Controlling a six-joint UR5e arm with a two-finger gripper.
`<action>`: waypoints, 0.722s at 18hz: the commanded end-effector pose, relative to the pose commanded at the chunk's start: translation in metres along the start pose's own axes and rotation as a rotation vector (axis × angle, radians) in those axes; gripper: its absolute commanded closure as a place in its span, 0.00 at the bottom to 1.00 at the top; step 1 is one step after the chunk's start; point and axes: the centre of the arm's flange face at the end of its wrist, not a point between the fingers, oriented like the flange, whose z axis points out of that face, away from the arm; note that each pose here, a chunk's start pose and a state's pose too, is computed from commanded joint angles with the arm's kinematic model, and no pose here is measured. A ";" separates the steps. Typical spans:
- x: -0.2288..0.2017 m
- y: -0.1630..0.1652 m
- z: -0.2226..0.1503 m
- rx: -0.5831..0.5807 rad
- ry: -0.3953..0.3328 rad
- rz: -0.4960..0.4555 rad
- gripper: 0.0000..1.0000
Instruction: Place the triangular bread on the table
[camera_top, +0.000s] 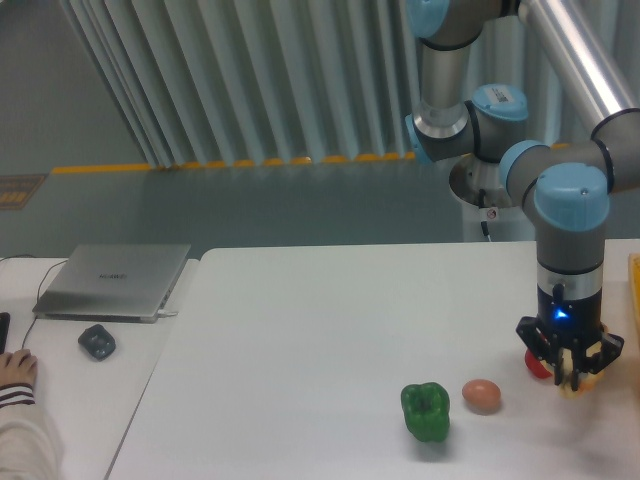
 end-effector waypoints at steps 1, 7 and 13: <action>0.001 0.000 -0.001 0.001 -0.001 0.001 0.70; 0.000 -0.001 -0.002 0.004 -0.003 0.009 0.08; -0.002 0.002 -0.005 0.008 -0.002 0.029 0.00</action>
